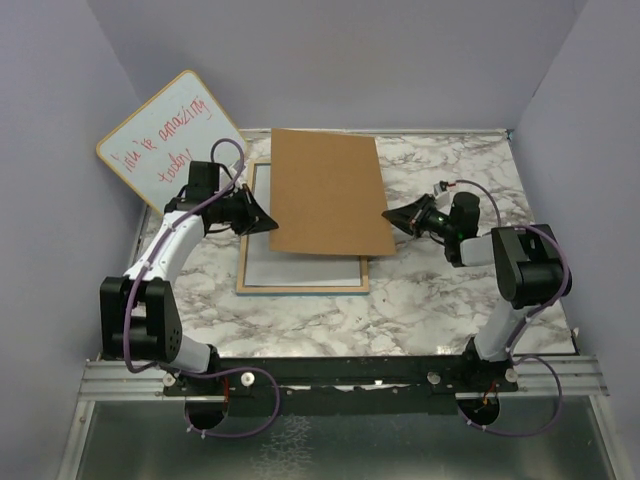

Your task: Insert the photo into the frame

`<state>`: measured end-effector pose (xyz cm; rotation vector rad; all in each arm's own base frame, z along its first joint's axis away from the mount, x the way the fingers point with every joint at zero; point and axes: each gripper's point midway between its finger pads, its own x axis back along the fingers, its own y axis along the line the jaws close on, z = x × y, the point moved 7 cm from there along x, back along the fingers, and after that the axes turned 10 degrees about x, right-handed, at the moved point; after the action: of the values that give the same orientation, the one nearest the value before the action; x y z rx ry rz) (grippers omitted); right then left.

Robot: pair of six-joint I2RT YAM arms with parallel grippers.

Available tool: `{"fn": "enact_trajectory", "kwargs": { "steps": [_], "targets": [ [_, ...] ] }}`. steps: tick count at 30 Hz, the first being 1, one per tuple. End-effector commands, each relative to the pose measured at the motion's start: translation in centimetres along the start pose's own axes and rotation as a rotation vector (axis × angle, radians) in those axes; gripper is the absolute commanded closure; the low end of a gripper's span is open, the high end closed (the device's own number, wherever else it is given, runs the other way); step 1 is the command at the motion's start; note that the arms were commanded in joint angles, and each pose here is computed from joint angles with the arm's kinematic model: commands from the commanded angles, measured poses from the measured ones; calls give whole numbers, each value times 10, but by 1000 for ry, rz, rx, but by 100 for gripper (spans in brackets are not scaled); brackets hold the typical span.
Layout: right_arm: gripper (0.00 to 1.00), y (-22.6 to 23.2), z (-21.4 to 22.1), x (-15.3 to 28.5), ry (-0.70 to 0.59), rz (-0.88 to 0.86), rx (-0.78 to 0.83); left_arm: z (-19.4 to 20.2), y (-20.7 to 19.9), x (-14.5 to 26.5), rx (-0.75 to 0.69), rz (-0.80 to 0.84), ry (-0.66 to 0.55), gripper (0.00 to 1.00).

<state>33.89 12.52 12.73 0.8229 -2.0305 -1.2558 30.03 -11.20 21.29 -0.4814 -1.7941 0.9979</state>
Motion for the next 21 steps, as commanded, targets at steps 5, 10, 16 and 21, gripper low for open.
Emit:
{"fn": "enact_trajectory", "kwargs": {
  "steps": [5, 10, 16, 21],
  "targets": [
    [90, 18, 20, -37, 120, -27, 105, 8, 47, 13, -106, -287, -120, 100],
    [89, 13, 40, -47, 150, 3, 79, 7, 71, 16, -110, -438, -151, 100],
    [88, 3, 63, -55, 218, 30, 58, 13, 94, 7, -78, -509, -92, 98],
    [88, -2, 66, -54, 222, 64, 67, 15, 109, 0, -66, -547, -75, 86]
  ]
}}
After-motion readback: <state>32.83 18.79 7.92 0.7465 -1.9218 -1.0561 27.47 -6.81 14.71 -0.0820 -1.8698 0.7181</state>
